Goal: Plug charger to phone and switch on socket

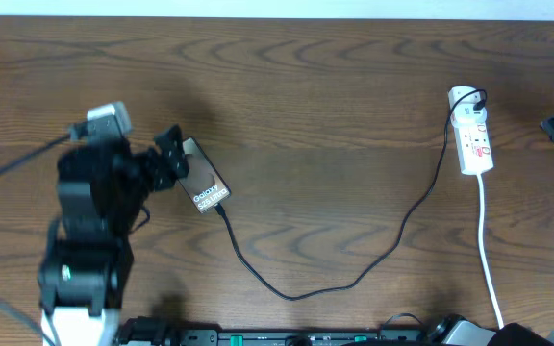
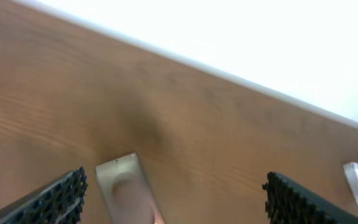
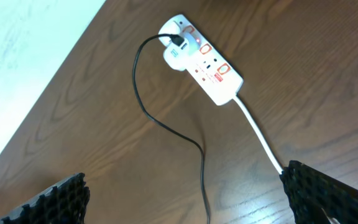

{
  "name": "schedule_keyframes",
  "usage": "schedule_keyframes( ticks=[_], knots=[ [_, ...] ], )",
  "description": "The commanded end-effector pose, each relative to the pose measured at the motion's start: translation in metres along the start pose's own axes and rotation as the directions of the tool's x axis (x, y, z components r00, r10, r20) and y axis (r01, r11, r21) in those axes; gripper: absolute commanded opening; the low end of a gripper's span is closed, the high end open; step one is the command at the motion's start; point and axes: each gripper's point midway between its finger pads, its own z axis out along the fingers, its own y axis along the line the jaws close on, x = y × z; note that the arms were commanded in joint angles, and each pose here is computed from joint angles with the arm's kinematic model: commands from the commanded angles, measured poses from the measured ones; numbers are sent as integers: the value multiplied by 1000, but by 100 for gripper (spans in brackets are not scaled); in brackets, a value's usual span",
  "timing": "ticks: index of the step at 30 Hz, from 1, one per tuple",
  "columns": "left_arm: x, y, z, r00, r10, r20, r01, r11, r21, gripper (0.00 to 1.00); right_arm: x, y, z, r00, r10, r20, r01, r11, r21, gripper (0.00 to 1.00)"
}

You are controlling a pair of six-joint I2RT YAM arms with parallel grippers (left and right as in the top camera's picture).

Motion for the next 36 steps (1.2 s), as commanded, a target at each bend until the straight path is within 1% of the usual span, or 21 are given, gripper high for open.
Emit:
schedule_keyframes(
  ticks=[1,4,5,9,12,15,18,23,27,30,31,36],
  knots=[
    [6,19,-9,992,18,125,-11,998,-56,90,1,2,-1,1000,5,0,-5,1000,-2,99],
    [7,20,-18,964,13,266,-13,1000,-1,90,1,2,-1,1000,5,0,-5,1000,-2,99],
    [9,20,-23,941,25,339,-35,999,23,90,1,2,-1,1000,5,0,-5,1000,-2,99],
    [17,23,-35,867,79,492,-116,992,45,90,1,2,-1,1000,5,0,-5,1000,-2,99],
    [30,29,-42,820,128,557,-172,985,27,90,1,2,-1,1000,5,0,-5,1000,-2,99],
    [44,42,-41,803,147,578,-179,984,-1,90,1,2,-1,1000,5,0,-5,1000,-2,99],
    [57,53,-37,799,155,581,-176,984,-20,90,1,2,-1,1000,5,0,-5,1000,-2,99],
    [78,73,-27,847,172,503,-156,985,-74,90,1,2,-1,1000,5,0,-5,1000,-2,99],
    [101,87,-15,900,175,400,-143,984,-109,90,1,2,-1,1000,5,0,-5,1000,-2,99],
    [126,97,-6,941,172,293,-138,982,-131,90,1,2,-1,1000,5,0,-5,1000,-2,99],
    [131,100,-4,947,172,272,-138,981,-139,90,1,2,-1,1000,5,0,-5,1000,-2,99],
    [130,99,-5,945,175,275,-140,980,-140,90,1,2,-1,1000,5,0,-5,1000,-2,99]
  ],
)
